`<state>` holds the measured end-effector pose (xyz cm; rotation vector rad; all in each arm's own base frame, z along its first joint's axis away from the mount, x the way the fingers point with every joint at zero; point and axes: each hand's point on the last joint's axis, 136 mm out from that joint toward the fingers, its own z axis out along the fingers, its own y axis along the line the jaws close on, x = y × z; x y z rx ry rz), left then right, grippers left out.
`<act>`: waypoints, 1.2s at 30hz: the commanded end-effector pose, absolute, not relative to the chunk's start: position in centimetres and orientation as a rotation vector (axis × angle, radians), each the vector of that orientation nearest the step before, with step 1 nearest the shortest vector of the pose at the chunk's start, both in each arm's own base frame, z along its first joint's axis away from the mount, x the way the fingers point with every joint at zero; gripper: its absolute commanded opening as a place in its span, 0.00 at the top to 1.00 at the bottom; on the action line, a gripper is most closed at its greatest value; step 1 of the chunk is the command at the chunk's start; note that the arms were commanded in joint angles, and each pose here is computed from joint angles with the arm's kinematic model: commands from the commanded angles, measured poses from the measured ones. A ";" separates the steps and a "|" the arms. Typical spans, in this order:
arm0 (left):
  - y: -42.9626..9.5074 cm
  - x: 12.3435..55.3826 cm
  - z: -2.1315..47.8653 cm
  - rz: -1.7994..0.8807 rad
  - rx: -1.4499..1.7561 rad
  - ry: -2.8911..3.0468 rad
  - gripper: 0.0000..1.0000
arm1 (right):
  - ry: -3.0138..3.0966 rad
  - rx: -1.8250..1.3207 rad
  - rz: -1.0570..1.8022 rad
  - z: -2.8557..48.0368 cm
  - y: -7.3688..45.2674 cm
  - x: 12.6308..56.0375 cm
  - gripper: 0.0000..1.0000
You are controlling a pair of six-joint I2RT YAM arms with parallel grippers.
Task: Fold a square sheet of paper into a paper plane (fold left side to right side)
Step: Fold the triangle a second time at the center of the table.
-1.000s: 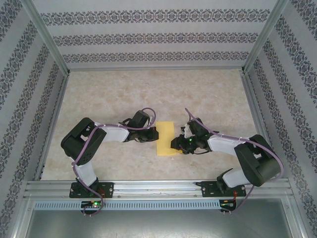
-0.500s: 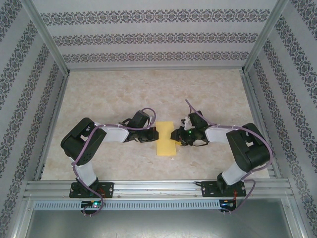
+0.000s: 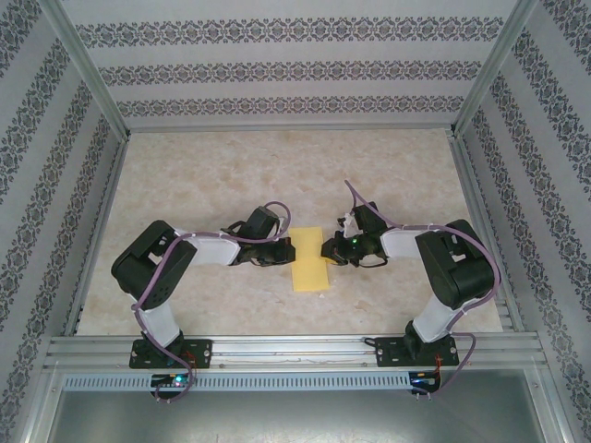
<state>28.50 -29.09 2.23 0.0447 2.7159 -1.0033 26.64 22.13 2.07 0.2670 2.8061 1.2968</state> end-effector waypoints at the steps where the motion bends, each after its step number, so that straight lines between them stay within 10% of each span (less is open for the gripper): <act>1: -29.2 28.8 4.3 -0.973 0.094 2.680 0.94 | 2.793 0.248 1.318 2.3 22.1 26.7 0.98; 23: -26.4 22.9 13.9 -0.655 0.556 2.328 0.55 | 2.802 0.447 1.389 3.8 21.9 25.0 1.00; 36: -33.1 16.7 11.4 -0.496 0.949 2.273 0.41 | 2.809 0.461 1.365 4.0 21.7 24.6 1.00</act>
